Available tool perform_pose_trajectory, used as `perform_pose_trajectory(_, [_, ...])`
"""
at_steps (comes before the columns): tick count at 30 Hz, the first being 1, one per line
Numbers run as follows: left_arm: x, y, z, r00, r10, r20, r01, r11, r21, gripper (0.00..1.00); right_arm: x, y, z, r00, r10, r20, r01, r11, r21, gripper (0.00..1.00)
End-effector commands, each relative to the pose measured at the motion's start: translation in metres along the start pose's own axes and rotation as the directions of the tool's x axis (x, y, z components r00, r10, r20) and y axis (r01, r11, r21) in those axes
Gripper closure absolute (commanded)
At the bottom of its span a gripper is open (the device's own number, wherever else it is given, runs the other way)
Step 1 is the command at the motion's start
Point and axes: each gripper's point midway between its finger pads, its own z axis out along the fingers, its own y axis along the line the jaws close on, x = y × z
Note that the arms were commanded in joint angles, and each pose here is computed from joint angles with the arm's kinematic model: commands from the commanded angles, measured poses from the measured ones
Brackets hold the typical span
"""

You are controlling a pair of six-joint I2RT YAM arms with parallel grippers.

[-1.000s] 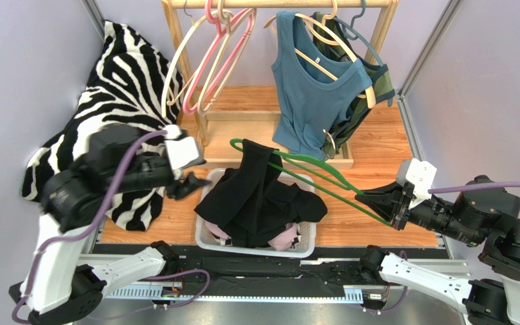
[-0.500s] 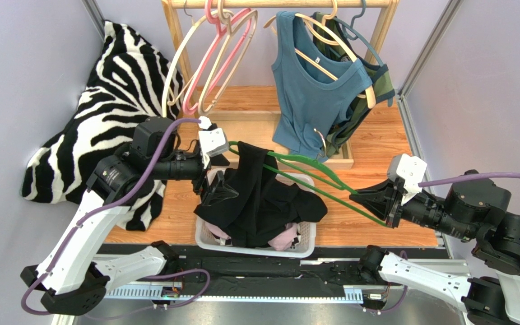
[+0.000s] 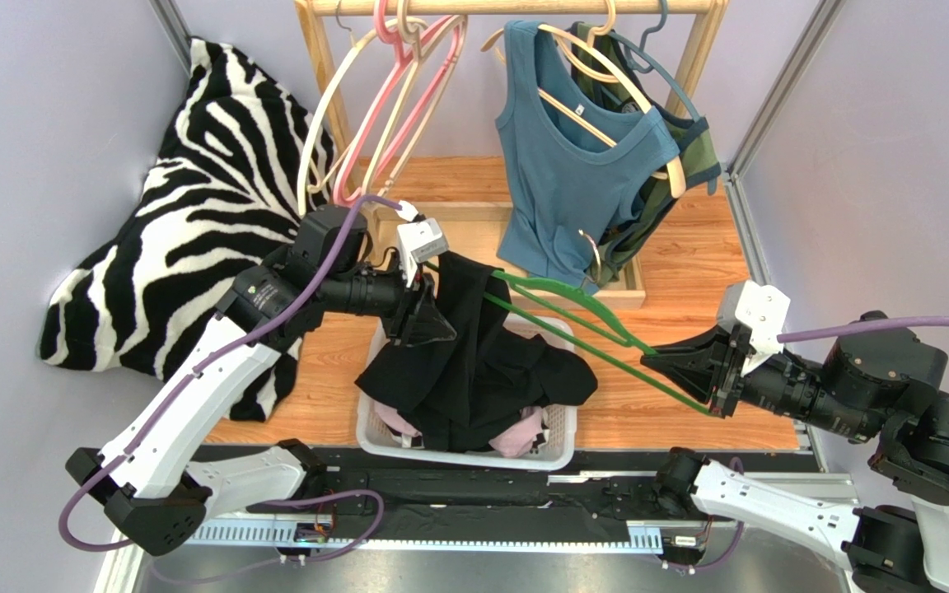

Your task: Remove the tank top from the hanger

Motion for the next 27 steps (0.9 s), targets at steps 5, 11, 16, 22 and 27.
perform_pose_trajectory(5, [-0.029, -0.024, -0.019, 0.992, 0.068, 0.107, -0.075, 0.995, 0.06, 0.99, -0.031, 0.0, -0.002, 0.993, -0.007, 0.116, 0.007, 1.0, -0.004, 1.0])
perform_pose_trajectory(11, [-0.054, -0.024, -0.054, 0.966, 0.188, 0.177, -0.18, 0.982, -0.061, 1.0, -0.016, -0.001, -0.004, 0.998, 0.004, 0.065, -0.004, 1.0, 0.008, 1.0])
perform_pose_trajectory(16, [-0.081, -0.006, -0.088, 0.936, 0.277, 0.217, -0.219, 0.941, -0.258, 1.0, -0.001, 0.004, -0.014, 0.998, 0.048, 0.033, -0.048, 0.999, 0.002, 1.0])
perform_pose_trajectory(22, [-0.082, 0.021, -0.097, 0.941, 0.267, 0.207, -0.17, 0.904, -0.392, 1.0, 0.016, 0.021, -0.034, 0.993, 0.116, -0.014, -0.116, 0.991, -0.06, 1.0])
perform_pose_trajectory(27, [-0.087, 0.02, -0.099, 0.938, 0.269, 0.219, -0.169, 0.906, -0.389, 1.0, 0.026, 0.025, -0.062, 0.98, 0.188, -0.069, -0.191, 0.981, -0.038, 1.0])
